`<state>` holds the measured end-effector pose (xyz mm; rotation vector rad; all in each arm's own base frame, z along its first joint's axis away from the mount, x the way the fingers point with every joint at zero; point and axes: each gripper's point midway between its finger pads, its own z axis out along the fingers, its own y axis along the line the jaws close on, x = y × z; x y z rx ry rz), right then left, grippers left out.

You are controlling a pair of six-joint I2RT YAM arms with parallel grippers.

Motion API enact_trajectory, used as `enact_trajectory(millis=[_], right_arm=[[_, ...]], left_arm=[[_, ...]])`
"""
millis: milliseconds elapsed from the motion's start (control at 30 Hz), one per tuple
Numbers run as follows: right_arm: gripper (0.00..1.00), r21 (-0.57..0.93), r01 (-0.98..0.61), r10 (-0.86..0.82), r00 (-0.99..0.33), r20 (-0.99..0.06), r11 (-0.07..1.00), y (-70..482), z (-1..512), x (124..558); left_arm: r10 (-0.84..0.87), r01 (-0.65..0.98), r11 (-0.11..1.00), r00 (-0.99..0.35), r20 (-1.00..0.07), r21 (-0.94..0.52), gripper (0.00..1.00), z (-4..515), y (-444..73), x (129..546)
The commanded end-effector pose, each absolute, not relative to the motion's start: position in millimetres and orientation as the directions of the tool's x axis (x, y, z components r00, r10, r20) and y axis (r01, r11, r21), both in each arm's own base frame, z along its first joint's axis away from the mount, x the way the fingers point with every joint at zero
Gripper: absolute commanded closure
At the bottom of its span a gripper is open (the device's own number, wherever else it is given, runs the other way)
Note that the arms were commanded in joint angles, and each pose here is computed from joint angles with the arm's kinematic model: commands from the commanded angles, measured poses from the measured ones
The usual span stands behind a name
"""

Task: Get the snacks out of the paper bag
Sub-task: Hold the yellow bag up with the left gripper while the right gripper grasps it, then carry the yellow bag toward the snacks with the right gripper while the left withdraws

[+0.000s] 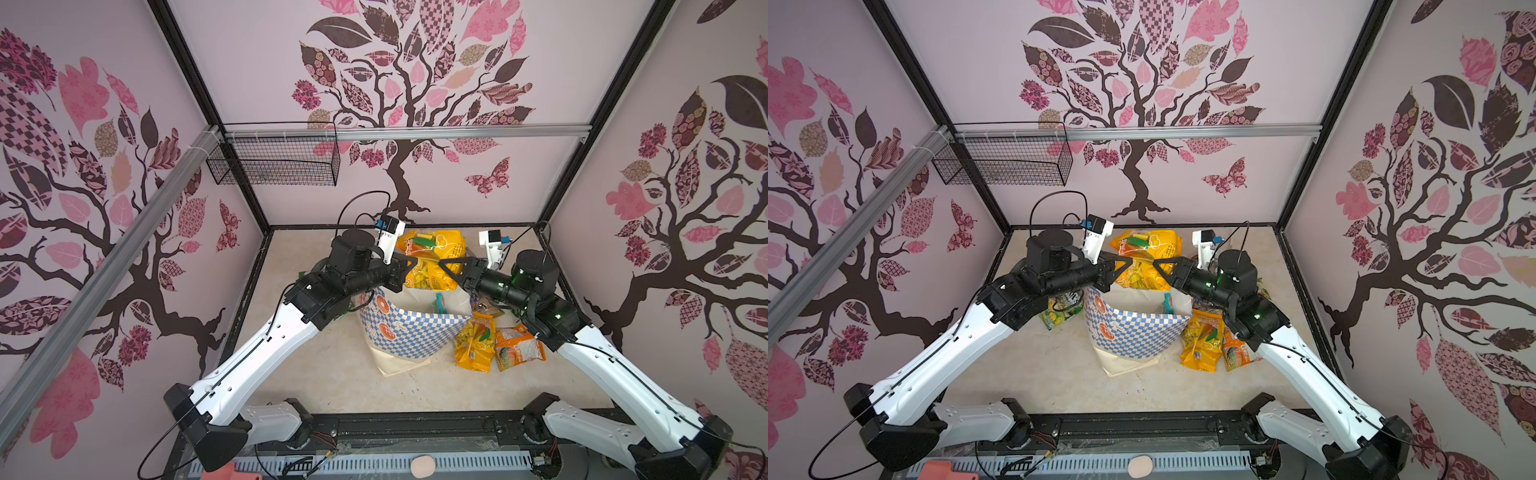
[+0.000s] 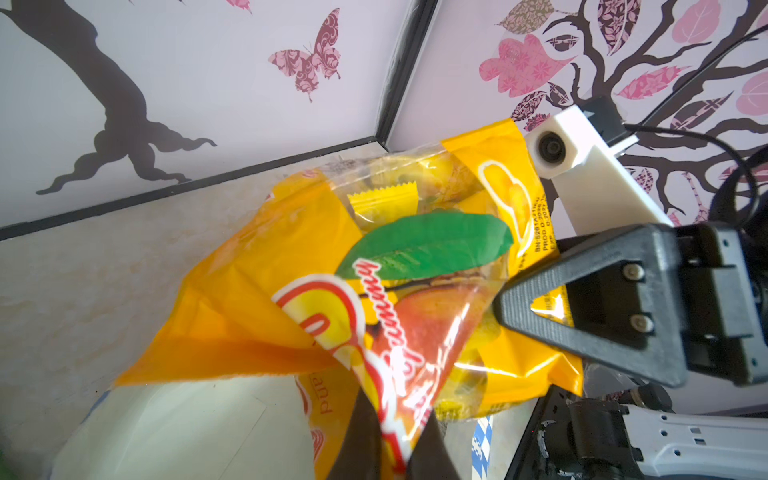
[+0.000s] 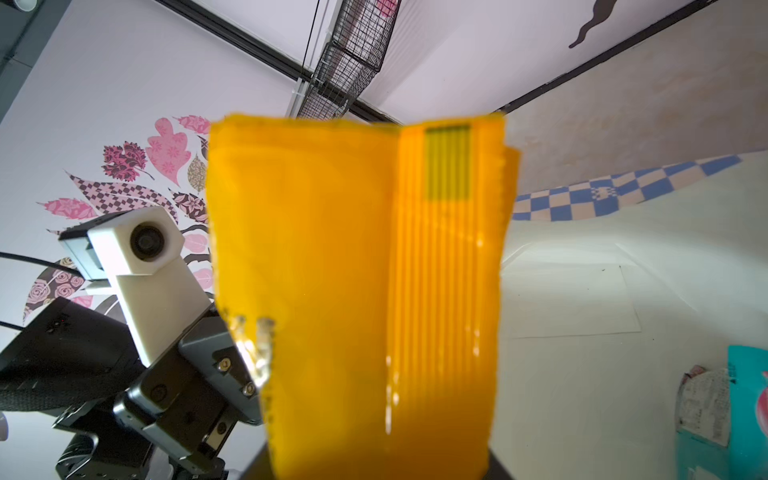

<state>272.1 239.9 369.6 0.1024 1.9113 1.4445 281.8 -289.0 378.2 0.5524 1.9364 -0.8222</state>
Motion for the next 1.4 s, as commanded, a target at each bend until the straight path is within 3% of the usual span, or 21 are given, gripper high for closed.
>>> enact_trajectory(millis=[0, 67, 167, 400, 467, 533, 600, 767, 967, 1100, 1367], right_arm=[[0.81, 0.848, -0.404, 0.493, -0.691, -0.529, 0.343, 235.0, 390.3, 265.1], [0.82, 0.843, -0.386, 0.500, -0.681, -0.534, 0.375, 229.5, 385.5, 265.8], [0.83, 0.823, -0.360, 0.514, -0.651, -0.559, 0.439, 218.9, 381.8, 268.4], [0.83, 0.776, -0.311, 0.503, -0.619, -0.603, 0.548, 206.8, 369.1, 276.6], [0.83, 0.782, -0.312, 0.500, -0.628, -0.596, 0.540, 208.9, 366.5, 276.3], [0.83, 0.792, -0.315, 0.497, -0.642, -0.584, 0.523, 212.1, 364.5, 274.5], [0.83, 0.795, -0.316, 0.490, -0.652, -0.579, 0.519, 213.1, 363.3, 272.6], [0.83, 0.757, -0.337, 0.458, -0.636, -0.621, 0.559, 207.6, 365.4, 266.8], [0.85, 0.641, -0.356, 0.426, -0.520, -0.740, 0.680, 185.0, 399.3, 270.6], [0.86, 0.572, -0.294, 0.424, -0.439, -0.792, 0.766, 164.6, 413.6, 287.2], [0.87, 0.660, -0.233, 0.469, -0.540, -0.698, 0.714, 167.4, 372.3, 330.9]], left_arm=[[-0.012, 0.694, 0.654, -0.391, -0.920, -0.303, 0.85, 406.5, -286.0, 277.3], [0.000, 0.687, 0.668, -0.382, -0.924, -0.285, 0.64, 406.3, -279.8, 275.1], [0.024, 0.706, 0.661, -0.360, -0.932, -0.255, 0.43, 407.1, -273.9, 266.0], [-0.029, 0.795, 0.554, -0.278, -0.960, -0.247, 0.23, 428.6, -271.6, 235.8], [-0.072, 0.775, 0.584, -0.246, -0.966, -0.241, 0.15, 426.5, -265.6, 241.1], [-0.066, 0.672, 0.701, -0.271, -0.960, -0.238, 0.07, 404.3, -252.4, 263.7], [-0.022, 0.522, 0.822, -0.372, -0.928, -0.229, 0.06, 372.9, -234.3, 285.6], [-0.016, 0.535, 0.780, -0.502, -0.865, -0.325, 0.04, 345.7, -246.0, 277.8], [0.053, 0.376, 0.907, -0.547, -0.835, -0.189, 0.04, 306.1, -200.4, 282.2], [-0.019, 0.332, 0.909, -0.569, -0.822, -0.252, 0.05, 302.0, -174.8, 283.2], [-0.127, 0.241, 0.897, -0.664, -0.737, -0.372, 0.05, 269.6, -134.7, 295.7]])
